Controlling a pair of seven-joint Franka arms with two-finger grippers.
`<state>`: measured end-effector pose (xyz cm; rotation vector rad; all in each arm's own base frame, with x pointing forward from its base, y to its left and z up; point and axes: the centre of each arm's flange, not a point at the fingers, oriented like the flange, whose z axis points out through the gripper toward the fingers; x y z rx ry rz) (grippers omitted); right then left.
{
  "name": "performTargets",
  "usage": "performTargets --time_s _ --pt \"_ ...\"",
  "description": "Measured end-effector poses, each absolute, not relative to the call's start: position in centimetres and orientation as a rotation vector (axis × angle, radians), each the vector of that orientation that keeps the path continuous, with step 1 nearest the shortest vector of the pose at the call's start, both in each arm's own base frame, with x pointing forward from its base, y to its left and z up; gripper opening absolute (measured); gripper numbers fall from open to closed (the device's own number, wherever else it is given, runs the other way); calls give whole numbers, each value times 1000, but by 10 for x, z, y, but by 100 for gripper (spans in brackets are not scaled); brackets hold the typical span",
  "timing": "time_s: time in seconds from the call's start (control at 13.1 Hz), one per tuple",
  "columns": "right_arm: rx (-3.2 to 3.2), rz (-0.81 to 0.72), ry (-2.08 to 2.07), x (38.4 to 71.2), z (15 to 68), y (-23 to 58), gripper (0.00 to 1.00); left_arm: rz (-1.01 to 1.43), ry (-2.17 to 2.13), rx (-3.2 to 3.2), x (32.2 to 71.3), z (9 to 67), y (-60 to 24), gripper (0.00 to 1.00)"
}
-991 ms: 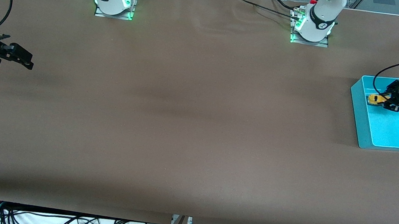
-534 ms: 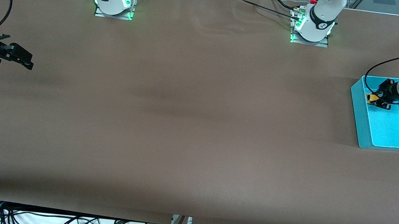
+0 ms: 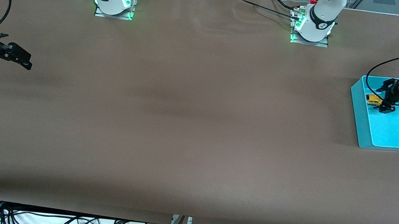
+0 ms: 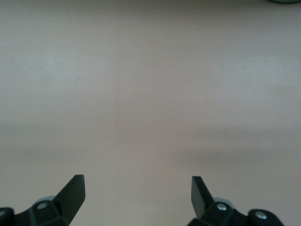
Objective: Wind and store yellow beetle car
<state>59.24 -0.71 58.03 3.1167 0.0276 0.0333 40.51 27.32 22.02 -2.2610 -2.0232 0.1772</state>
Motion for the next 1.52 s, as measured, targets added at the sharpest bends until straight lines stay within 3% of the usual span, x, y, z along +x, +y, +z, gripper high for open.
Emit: performTargets --time_s 0.15,0.46,0.84,1.22,1.52 --pt "3117 33 28 592 580 -7 100 243 -1979 -2261 429 256 271 100" --pt "3117 33 31 593 580 -6 100 339 -1863 -2275 499 383 250 100" --pt "3117 32 39 593 580 -3 100 148 -1638 -2526 564 491 117 100" --pt "3117 33 51 593 580 2 100 -5 -1248 -2800 543 579 23 100" --pt "3117 37 62 593 581 6 100 -19 -749 -2976 538 591 -5 100"
